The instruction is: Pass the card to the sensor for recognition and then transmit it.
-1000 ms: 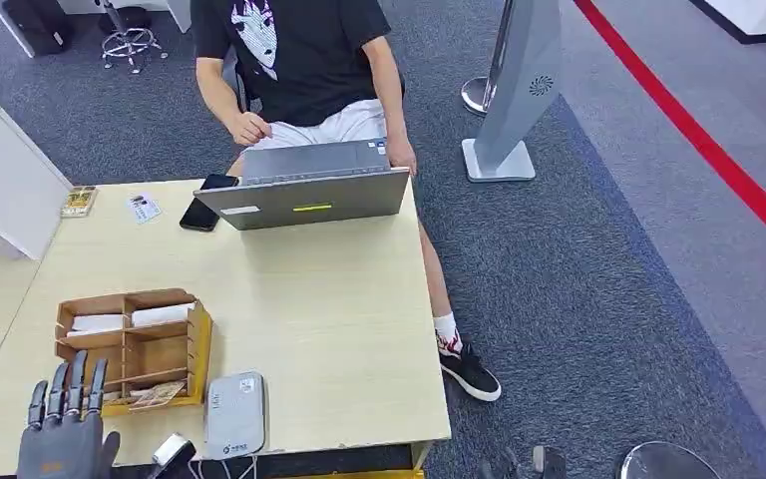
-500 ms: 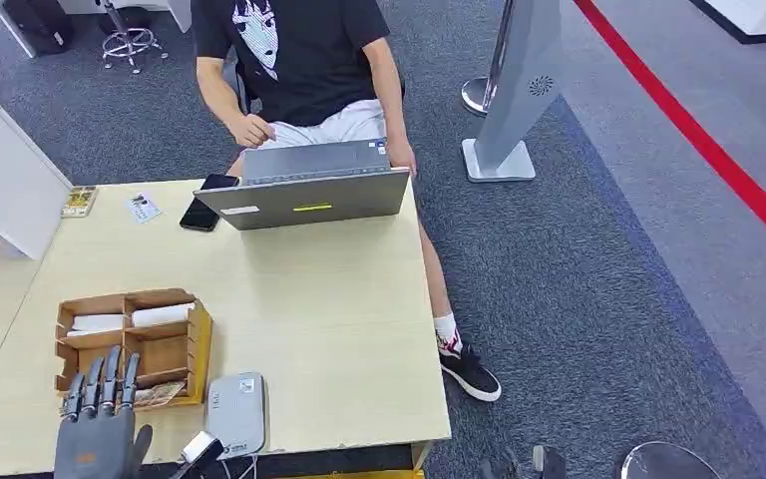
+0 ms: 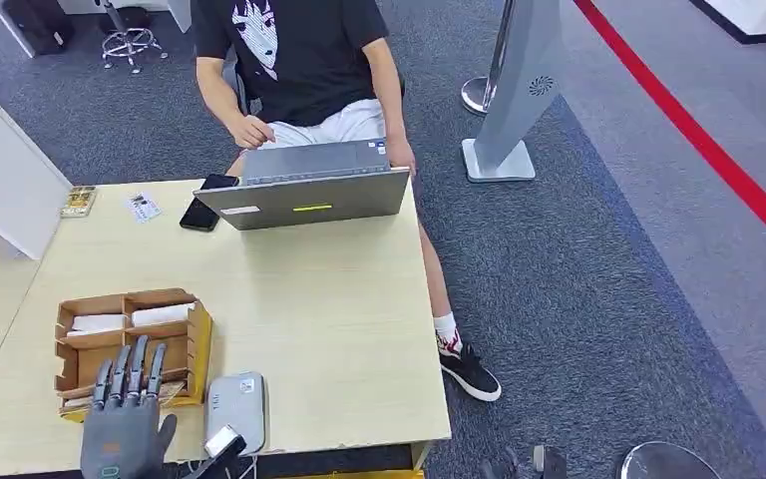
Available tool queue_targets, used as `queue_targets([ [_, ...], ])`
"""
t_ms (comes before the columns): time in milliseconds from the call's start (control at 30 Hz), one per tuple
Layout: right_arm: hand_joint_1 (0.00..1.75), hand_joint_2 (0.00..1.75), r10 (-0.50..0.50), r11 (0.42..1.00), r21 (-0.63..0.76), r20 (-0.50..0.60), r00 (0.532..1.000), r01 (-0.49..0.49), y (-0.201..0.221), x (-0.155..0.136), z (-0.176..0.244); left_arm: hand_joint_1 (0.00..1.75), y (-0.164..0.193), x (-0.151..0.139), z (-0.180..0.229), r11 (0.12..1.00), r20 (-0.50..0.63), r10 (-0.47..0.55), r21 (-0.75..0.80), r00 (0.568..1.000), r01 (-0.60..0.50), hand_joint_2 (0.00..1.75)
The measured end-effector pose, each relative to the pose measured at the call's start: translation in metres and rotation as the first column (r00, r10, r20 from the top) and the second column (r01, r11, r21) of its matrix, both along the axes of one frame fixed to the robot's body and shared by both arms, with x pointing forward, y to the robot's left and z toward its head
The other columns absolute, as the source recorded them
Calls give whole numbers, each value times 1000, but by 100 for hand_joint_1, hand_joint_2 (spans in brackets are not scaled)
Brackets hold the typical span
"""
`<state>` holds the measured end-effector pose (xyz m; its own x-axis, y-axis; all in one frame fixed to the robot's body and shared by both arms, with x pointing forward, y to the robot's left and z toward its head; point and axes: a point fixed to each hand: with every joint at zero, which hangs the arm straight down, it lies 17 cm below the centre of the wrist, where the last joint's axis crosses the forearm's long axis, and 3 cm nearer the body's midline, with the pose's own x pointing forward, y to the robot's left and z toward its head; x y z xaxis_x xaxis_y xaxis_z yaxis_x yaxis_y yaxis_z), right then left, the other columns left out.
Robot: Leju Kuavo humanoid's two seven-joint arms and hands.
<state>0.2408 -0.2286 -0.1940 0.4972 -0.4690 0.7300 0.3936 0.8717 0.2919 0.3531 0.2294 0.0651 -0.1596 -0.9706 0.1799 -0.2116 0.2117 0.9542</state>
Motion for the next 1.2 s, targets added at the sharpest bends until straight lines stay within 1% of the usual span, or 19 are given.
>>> queue_targets([
  [233, 0, 175, 2, 1000, 0, 1, 1000, -2, 0, 0, 0, 0, -2, 1, 2, 1000, -2, 3, -1, 1000, -3, 175],
  [267, 0, 175, 3, 1000, -1, 0, 1000, -3, 0, 0, 0, 33, -2, 1, 2, 1000, -1, 1, 2, 1000, -1, 175],
  [300, 0, 175, 2, 1000, 0, 0, 1000, -2, 0, 0, 0, 175, -3, 1, 2, 1000, -1, -2, 3, 1000, 2, 175],
  [1067, 0, 175, 12, 1000, 2, 2, 1000, -12, 2, 3, 1, 175, 2, 1, 1, 1000, 3, -11, 25, 1000, 11, 175],
  [1133, 0, 175, 21, 1000, 3, -2, 1000, -21, 3, 5, 1, 175, -3, 5, 12, 999, 29, -31, 40, 999, 30, 175],
  [1200, 0, 175, 21, 1000, 3, -2, 1000, -21, 3, 5, 1, 175, -4, 6, 14, 999, 35, -35, 41, 999, 33, 175],
])
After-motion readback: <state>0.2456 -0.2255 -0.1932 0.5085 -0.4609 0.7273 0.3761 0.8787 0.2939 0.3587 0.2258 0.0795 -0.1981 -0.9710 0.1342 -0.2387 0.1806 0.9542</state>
